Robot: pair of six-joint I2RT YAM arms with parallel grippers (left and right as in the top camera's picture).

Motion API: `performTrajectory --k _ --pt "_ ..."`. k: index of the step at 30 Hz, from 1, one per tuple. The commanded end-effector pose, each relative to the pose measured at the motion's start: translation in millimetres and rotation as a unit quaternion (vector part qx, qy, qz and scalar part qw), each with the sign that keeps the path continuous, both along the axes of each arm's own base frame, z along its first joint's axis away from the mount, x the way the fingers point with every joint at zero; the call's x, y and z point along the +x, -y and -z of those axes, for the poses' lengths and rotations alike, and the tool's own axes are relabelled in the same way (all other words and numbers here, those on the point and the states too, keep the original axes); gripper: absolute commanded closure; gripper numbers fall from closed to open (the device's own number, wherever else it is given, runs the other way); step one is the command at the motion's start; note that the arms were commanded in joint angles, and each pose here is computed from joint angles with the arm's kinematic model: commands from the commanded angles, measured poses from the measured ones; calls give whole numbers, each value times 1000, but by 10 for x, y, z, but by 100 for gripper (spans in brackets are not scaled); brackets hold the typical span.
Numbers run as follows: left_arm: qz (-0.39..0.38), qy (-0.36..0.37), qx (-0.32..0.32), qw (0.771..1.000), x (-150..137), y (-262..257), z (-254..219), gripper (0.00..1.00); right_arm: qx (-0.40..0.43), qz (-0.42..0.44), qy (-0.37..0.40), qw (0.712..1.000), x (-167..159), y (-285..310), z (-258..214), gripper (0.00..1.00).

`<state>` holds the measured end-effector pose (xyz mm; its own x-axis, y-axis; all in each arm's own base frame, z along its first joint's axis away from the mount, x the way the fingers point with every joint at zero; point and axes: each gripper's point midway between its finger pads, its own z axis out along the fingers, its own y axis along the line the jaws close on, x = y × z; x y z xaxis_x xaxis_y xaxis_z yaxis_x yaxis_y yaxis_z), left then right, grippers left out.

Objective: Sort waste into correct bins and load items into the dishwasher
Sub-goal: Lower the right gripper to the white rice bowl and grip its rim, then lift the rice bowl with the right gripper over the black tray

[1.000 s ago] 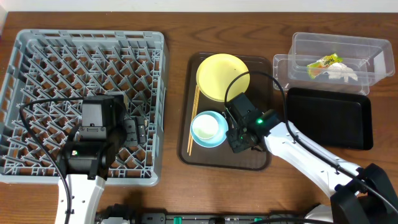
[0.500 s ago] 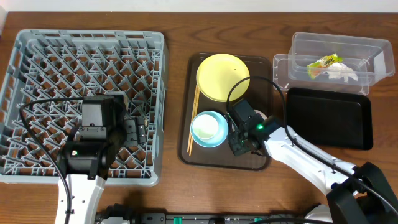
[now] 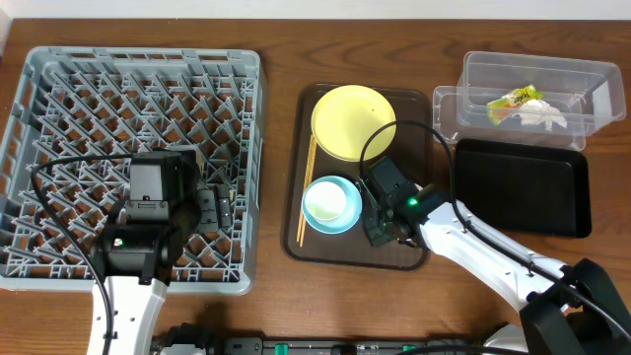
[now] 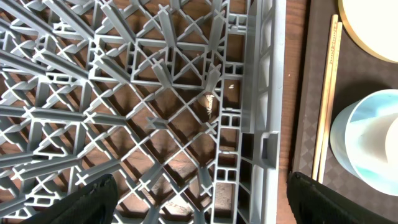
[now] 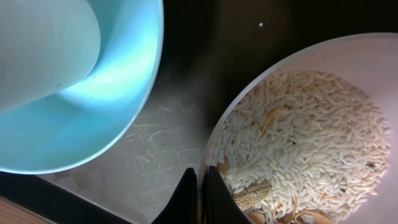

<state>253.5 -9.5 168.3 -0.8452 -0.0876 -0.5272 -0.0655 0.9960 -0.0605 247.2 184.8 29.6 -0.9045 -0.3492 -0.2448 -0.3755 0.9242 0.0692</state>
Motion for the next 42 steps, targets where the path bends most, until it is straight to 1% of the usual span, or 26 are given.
performTrajectory --k 1,6,10,18,26,32,36,42 --pt "-4 10 -4 1000 27 4 -83 11 1 3 -2 1000 -40 -6 -11 99" --pt "-3 10 -4 1000 27 4 -83 11 9 24 -2 1000 -21 -23 -24 99" --pt "-4 9 -4 1000 22 4 -80 11 19 29 0 999 30 -80 -125 99" --pt "-3 5 -4 1000 6 3 -69 11 31 43 12 999 227 -144 -501 99" --pt "-3 5 -4 1000 6 3 -69 11 35 67 14 997 418 -12 -894 99" --pt "-3 5 -4 1000 6 3 -69 11 78 92 14 993 649 173 -1177 99" --pt "-3 5 -4 1000 6 3 -69 11 130 116 -4 985 761 384 -1235 99" --pt "-3 5 -4 1000 6 3 -69 11 201 144 -24 969 848 789 -1316 99"
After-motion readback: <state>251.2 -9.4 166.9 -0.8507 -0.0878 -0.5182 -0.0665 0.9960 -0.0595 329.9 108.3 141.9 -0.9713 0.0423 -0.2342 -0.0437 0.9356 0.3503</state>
